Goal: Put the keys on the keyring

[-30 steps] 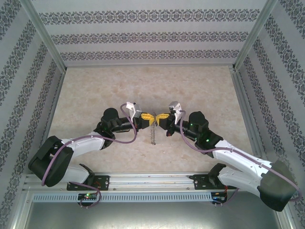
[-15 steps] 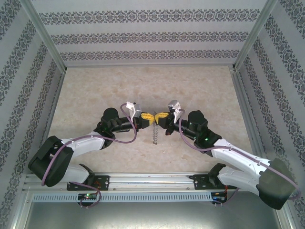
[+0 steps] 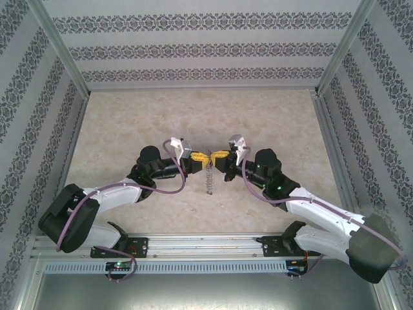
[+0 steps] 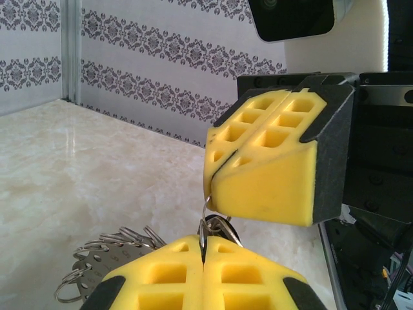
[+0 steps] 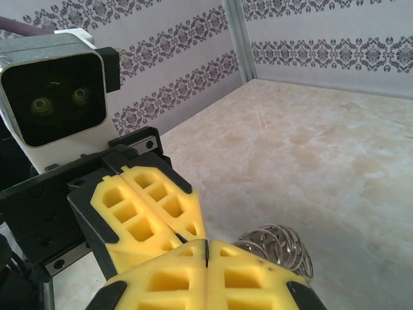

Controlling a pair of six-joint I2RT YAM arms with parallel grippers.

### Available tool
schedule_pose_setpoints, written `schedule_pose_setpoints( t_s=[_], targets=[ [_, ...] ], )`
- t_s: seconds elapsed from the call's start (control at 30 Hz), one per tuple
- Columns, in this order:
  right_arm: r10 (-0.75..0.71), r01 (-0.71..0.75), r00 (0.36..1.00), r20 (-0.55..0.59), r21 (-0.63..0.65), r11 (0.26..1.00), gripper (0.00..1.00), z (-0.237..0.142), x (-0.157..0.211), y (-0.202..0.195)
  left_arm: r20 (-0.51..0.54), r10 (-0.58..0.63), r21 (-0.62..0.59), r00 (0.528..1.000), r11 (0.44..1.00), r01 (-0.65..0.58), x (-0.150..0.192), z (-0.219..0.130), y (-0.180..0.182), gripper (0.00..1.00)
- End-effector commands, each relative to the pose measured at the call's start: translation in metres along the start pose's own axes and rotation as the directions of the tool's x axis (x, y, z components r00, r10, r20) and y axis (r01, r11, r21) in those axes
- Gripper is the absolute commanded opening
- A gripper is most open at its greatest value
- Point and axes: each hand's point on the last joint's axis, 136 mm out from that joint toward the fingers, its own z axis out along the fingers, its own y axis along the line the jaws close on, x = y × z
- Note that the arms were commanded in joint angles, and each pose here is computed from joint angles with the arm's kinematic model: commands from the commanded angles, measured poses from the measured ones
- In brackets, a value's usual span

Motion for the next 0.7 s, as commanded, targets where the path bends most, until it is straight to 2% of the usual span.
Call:
schedule_pose_setpoints(
  t_s=[0.0,0.27,0.67],
  targets=[
    [0.009,-0.009,1.0,0.02,0.018,1.0,0.0,-0.003,-0.001,-0.005,0.083,0.071,0.047,0.994,0.996,-0.075,-0.025,0.002,-0.016,0.0],
    [0.026,-0.026,1.0,0.006,0.022,0.999,0.0,-0.005,0.008,-0.009,0.109,0.083,0.027,0.991,0.996,-0.086,-0.03,0.0,-0.015,0.0],
    [0.073,-0.073,0.997,-0.012,-0.038,0.997,0.0,-0.005,0.014,0.0,0.14,0.087,0.013,0.986,0.996,-0.09,-0.037,-0.001,-0.014,0.0]
  ],
)
